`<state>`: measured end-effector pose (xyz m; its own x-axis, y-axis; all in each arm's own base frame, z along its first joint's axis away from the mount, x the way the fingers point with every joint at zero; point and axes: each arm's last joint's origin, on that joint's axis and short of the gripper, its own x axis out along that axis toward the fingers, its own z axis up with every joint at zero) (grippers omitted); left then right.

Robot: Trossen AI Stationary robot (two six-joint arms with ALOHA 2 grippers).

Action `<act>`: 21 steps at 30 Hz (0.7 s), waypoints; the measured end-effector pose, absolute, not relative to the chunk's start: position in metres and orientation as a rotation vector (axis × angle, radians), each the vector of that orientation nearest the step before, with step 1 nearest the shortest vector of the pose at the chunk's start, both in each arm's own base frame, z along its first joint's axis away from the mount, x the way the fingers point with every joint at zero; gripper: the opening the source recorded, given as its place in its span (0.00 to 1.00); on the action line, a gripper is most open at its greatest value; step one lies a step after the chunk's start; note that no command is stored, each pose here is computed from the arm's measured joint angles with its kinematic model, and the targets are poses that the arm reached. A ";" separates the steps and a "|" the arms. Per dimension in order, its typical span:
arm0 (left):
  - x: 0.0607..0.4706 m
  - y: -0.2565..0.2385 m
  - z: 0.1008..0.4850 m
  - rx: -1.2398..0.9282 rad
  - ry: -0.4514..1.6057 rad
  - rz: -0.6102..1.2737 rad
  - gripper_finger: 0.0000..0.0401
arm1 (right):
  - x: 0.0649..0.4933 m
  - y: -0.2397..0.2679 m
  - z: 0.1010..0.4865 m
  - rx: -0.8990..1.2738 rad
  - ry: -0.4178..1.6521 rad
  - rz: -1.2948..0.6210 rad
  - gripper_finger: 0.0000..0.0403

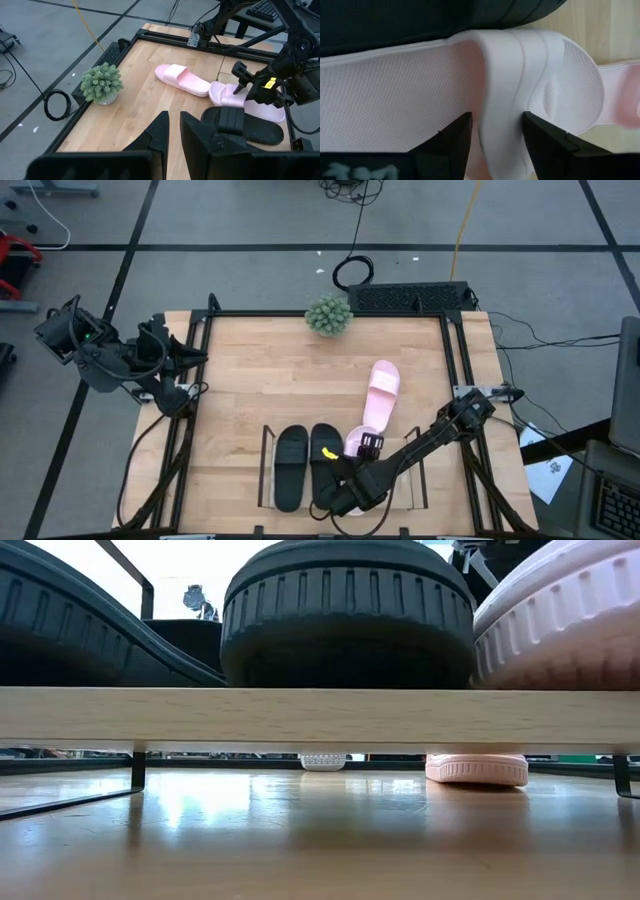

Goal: Pick and place slides into the shelf
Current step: Put the left pink slide on the shelf

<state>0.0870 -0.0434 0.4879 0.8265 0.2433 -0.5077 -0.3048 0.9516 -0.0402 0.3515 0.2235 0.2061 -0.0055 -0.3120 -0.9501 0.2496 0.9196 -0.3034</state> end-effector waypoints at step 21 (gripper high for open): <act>0.087 -0.043 0.488 -0.123 0.522 0.292 0.12 | 0.349 0.212 0.245 0.107 1.471 -0.345 0.43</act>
<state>0.0869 -0.0433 0.4879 0.8265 0.2432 -0.5077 -0.3052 0.9514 -0.0412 0.3491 0.2117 0.2452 0.0609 -0.1631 -0.9847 0.2922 0.9462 -0.1386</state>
